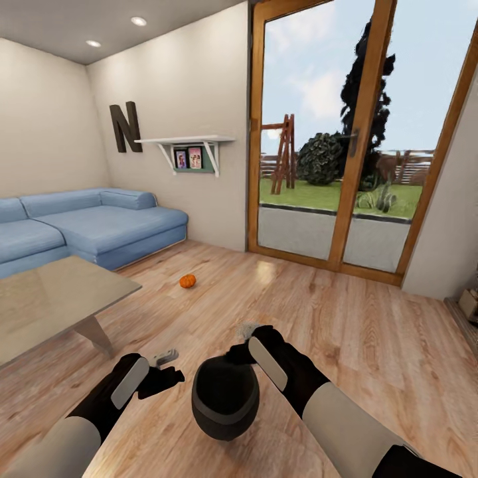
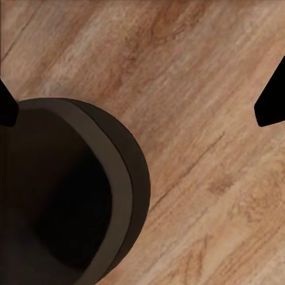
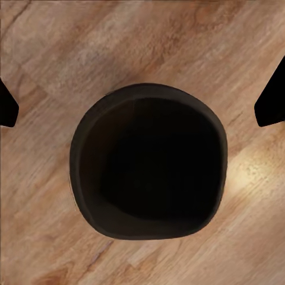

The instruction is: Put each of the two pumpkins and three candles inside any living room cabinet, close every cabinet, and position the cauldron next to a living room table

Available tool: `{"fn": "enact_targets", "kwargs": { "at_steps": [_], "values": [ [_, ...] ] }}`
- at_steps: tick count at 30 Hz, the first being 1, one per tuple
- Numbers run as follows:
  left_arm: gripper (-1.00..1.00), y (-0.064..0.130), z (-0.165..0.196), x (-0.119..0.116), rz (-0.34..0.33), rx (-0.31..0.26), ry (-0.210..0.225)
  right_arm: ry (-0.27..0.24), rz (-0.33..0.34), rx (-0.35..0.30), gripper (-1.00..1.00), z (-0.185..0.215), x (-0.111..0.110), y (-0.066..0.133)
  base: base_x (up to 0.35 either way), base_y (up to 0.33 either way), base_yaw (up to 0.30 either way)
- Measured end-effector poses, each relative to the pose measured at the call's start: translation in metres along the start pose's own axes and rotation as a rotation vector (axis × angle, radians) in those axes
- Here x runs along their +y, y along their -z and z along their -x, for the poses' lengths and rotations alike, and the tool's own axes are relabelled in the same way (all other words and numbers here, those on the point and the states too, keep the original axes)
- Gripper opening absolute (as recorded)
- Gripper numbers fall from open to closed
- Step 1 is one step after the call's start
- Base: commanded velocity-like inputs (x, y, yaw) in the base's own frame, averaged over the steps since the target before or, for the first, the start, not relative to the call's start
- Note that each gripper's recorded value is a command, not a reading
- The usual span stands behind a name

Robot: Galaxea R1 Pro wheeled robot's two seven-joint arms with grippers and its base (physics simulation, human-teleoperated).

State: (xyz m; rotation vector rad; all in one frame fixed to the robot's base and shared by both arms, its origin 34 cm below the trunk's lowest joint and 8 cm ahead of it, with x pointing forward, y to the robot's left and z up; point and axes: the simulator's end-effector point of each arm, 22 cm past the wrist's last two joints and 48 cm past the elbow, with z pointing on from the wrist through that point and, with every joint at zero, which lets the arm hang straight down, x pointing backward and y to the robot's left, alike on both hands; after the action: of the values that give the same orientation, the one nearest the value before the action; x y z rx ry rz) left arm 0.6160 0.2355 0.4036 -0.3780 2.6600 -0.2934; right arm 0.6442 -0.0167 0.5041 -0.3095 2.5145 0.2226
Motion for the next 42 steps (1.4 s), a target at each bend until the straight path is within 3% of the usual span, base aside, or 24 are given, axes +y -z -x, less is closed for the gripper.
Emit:
{"fn": "enact_targets", "kwargs": {
  "at_steps": [3,12,30,37,42],
  "values": [
    [1.0,0.0,0.0,0.0,0.0,0.0,0.0,-0.006,-0.076,0.009,1.0,-0.002,-0.018,0.001,0.0,-0.045,0.0],
    [1.0,0.0,0.001,0.0,0.0,-0.002,0.001,-0.057,-0.133,0.065,1.0,-0.021,-0.043,-0.009,0.0,-0.009,0.0],
    [1.0,0.0,0.0,-0.004,-0.019,-0.001,0.003,-0.065,-0.147,0.084,1.0,-0.029,-0.049,-0.014,0.0,-0.072,0.0],
    [1.0,0.001,-0.001,-0.022,-0.107,0.005,0.003,-0.065,-0.147,0.083,1.0,-0.029,-0.049,-0.014,0.0,0.0,0.0],
    [1.0,0.001,-0.002,-0.025,-0.123,0.006,0.001,-0.064,-0.147,0.083,1.0,-0.029,-0.049,-0.014,0.066,0.0,0.0]
  ]
}}
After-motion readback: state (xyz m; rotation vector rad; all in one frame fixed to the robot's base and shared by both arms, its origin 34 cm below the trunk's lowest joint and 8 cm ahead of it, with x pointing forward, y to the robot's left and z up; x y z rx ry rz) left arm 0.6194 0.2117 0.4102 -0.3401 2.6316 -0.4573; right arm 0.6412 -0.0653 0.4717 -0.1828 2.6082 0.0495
